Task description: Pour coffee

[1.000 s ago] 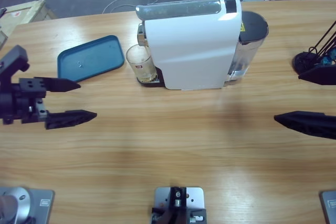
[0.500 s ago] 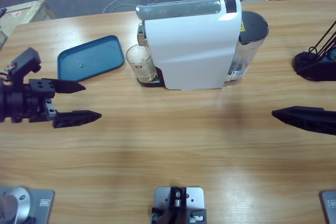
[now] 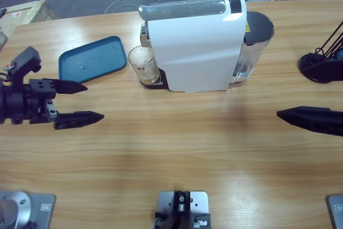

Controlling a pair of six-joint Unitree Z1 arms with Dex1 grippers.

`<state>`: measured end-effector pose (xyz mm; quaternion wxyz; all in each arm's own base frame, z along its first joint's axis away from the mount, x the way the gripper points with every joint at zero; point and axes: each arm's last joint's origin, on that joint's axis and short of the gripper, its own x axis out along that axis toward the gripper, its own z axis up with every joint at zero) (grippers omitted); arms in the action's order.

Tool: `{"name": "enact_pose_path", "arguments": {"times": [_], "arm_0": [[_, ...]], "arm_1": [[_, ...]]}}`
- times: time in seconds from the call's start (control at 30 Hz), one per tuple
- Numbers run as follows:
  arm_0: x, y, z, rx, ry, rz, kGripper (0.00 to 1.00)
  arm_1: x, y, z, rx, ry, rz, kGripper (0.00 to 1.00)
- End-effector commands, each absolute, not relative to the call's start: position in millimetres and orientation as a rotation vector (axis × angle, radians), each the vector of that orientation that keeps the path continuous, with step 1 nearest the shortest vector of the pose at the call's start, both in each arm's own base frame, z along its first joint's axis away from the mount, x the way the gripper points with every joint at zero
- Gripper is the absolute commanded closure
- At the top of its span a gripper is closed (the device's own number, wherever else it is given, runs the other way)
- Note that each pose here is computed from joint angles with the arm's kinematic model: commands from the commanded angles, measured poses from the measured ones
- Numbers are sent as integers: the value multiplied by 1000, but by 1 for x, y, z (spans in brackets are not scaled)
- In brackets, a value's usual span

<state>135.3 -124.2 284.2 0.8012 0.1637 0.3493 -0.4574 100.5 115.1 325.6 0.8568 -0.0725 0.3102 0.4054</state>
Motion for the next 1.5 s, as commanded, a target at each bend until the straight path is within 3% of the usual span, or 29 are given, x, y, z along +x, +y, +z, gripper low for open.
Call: {"name": "enact_pose_path", "arguments": {"times": [0.03,0.5,0.63,0.77,0.93,1.13,1.33,1.5], "arm_0": [[134,-126,289,359,715,-980,13],[143,-130,293,371,702,-928,13],[151,-131,300,355,629,-886,13],[176,-130,308,385,593,-821,13],[222,-133,295,427,653,-767,13],[246,-148,268,521,644,-868,14],[254,-162,259,489,515,-1043,18],[262,-173,242,443,485,-1144,13]], "arm_1": [[103,115,311,-163,703,820,0],[102,113,311,-161,702,803,0],[99,110,313,-156,693,804,0],[101,112,316,-152,688,804,0],[104,115,318,-148,691,802,0],[108,119,319,-144,704,797,0],[109,121,319,-145,733,793,0],[112,124,322,-145,738,796,0]]}}
